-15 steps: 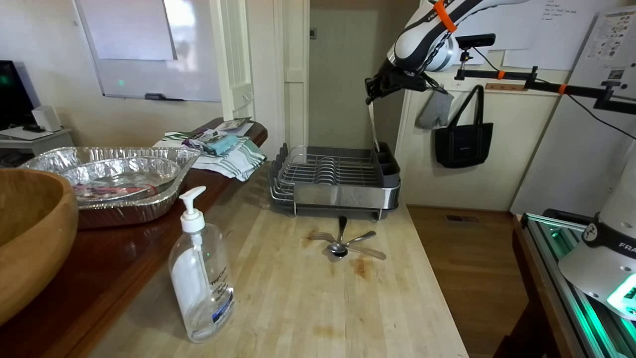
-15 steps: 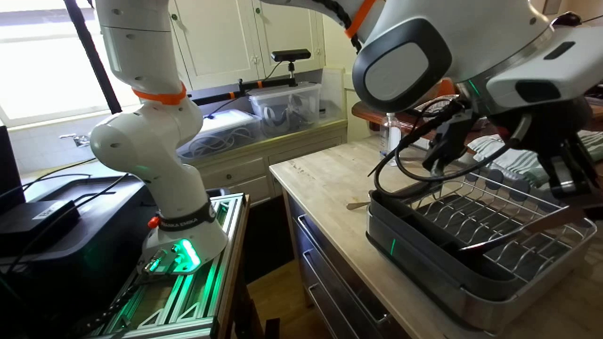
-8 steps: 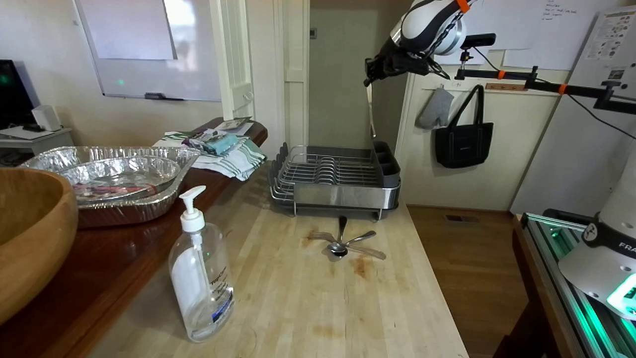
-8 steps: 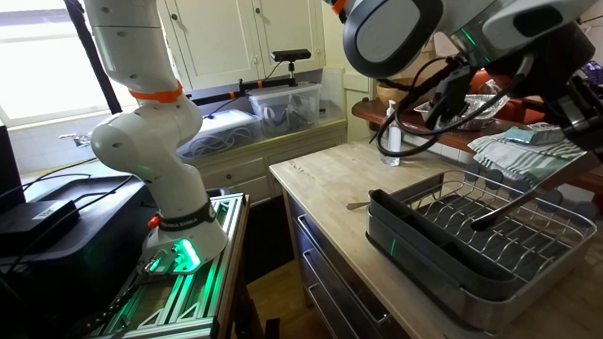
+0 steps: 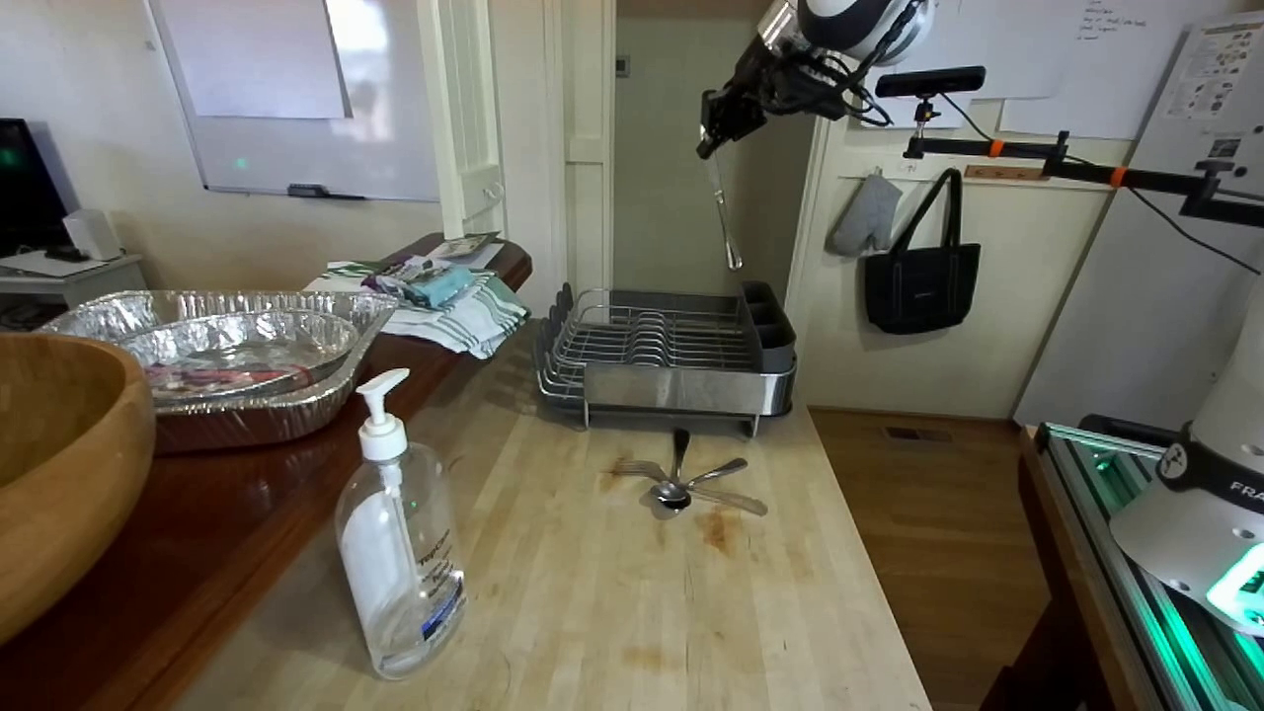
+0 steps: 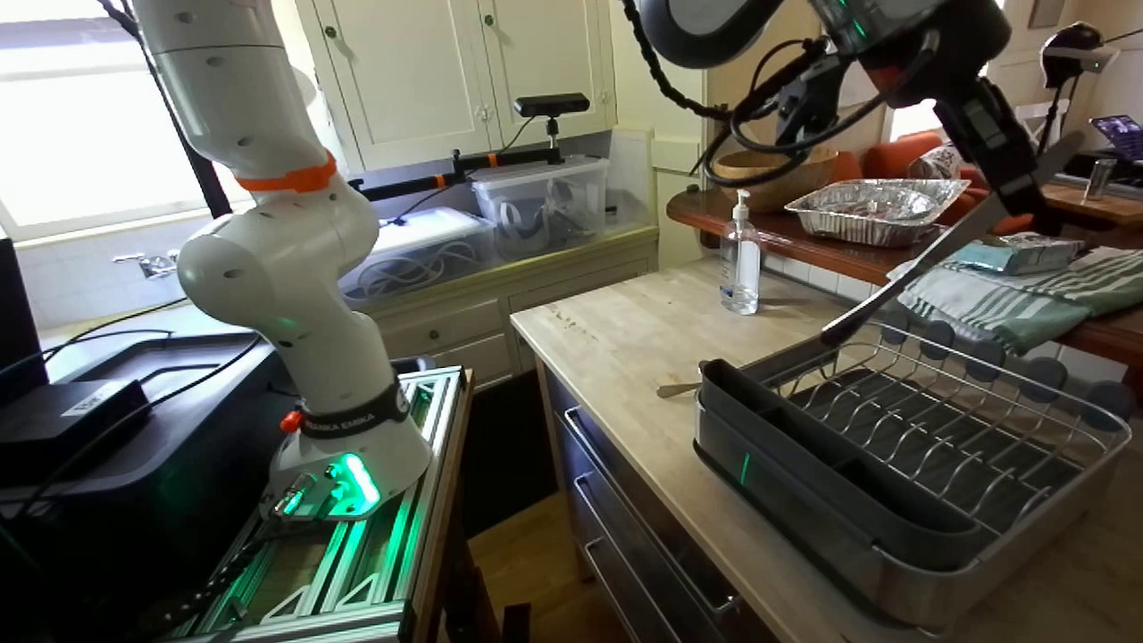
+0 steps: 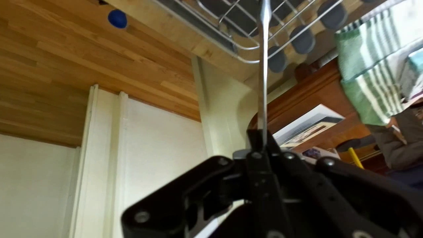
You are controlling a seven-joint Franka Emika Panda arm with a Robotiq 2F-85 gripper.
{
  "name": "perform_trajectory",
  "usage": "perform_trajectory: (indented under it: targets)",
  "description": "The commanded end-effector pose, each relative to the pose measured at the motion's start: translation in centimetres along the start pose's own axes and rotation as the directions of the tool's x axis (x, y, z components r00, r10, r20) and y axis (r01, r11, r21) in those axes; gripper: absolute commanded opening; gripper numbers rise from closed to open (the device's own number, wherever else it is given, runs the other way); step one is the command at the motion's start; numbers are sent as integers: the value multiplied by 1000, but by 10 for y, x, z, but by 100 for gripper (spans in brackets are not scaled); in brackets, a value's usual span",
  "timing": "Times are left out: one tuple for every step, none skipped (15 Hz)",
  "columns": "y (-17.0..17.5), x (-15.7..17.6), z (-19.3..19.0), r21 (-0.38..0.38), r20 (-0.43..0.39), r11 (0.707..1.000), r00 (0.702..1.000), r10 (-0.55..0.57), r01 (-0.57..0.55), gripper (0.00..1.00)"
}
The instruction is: Take the knife off of the dish rack
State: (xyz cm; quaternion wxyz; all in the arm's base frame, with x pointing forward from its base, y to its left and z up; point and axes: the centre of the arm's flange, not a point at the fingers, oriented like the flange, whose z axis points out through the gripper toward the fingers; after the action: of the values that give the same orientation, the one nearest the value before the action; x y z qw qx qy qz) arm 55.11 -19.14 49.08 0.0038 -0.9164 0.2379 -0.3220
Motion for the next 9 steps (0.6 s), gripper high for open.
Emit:
perform_trajectory:
  targets:
    - [-40,-21,-17,37,100,996,991,-84,80,1]
    - [-53,-28,-18,48,125,993,986,-111,106,1]
    - [-63,-33,-18,57,144,990,980,-136,129,1]
    - [-77,-43,-15,67,169,985,971,-169,160,1]
    - [-87,-48,-16,73,191,980,962,-195,184,1]
    - [-99,-59,-11,83,214,973,950,-228,214,1]
    - [-110,-66,-11,88,237,967,938,-254,240,1]
    - [-121,-77,-4,99,262,959,923,-283,266,1]
    - [-130,-84,-5,104,282,952,909,-306,288,1]
